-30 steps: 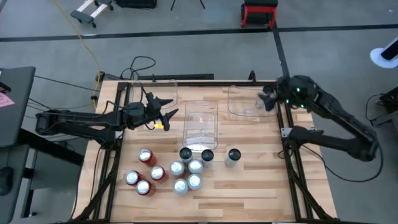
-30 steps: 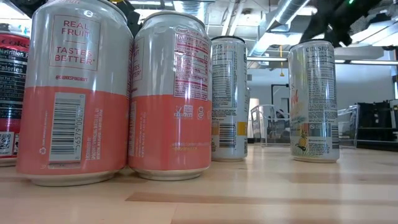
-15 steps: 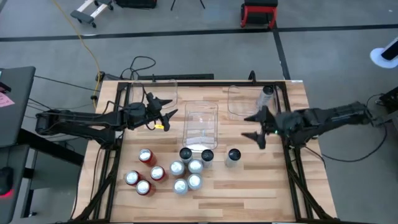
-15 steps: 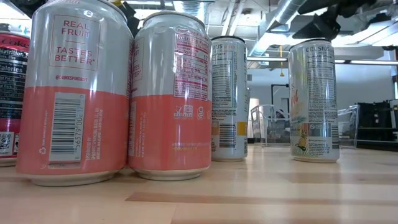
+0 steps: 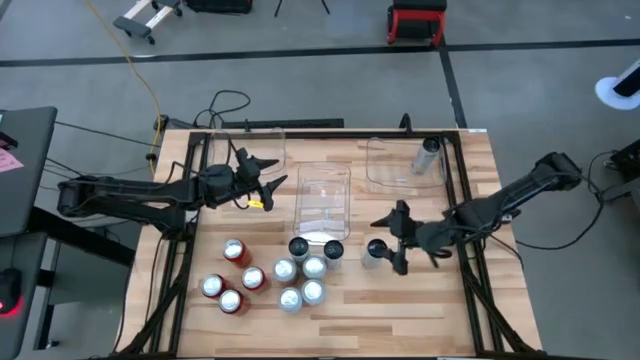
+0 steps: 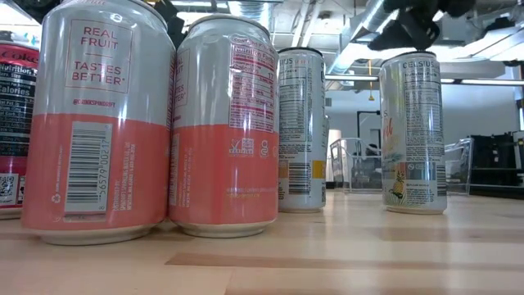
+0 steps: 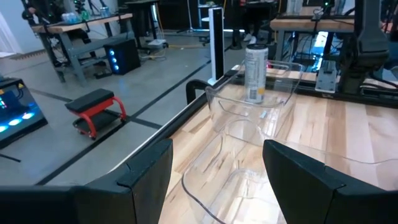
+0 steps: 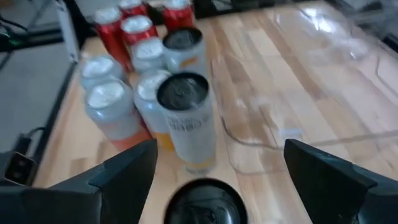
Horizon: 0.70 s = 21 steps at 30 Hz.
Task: Sort soda cans
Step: Put the right black and white soda can in the right transparent bin
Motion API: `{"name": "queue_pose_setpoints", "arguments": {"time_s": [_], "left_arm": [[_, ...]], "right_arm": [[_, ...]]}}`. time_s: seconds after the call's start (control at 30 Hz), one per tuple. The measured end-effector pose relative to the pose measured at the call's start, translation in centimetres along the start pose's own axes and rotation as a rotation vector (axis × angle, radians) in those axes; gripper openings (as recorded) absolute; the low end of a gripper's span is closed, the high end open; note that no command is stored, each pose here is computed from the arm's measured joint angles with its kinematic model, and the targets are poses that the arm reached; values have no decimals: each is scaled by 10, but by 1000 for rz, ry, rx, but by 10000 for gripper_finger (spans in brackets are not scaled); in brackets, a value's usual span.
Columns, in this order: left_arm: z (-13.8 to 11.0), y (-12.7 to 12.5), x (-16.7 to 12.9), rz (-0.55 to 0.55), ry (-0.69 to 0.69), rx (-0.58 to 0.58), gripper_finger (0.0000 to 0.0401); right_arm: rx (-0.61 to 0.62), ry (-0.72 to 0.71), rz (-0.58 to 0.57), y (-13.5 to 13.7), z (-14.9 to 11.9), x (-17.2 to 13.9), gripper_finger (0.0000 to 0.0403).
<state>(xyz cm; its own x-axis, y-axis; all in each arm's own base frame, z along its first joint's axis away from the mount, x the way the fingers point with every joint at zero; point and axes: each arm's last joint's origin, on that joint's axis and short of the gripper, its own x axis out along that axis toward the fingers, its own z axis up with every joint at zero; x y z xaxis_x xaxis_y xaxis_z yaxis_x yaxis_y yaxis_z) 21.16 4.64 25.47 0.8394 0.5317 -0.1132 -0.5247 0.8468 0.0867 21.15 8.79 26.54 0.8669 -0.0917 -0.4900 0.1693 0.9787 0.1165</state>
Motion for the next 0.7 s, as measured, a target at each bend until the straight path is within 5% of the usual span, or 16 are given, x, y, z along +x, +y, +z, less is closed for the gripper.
{"name": "queue_pose_setpoints", "arguments": {"time_s": [0.43,0.7], "left_arm": [[-3,0,0,-1,30,11,247],[-3,0,0,-1,27,-3,247]], "right_arm": [[-24,110,69,19,-18,7,368],[-11,146,7,13,-22,8,368]]}}
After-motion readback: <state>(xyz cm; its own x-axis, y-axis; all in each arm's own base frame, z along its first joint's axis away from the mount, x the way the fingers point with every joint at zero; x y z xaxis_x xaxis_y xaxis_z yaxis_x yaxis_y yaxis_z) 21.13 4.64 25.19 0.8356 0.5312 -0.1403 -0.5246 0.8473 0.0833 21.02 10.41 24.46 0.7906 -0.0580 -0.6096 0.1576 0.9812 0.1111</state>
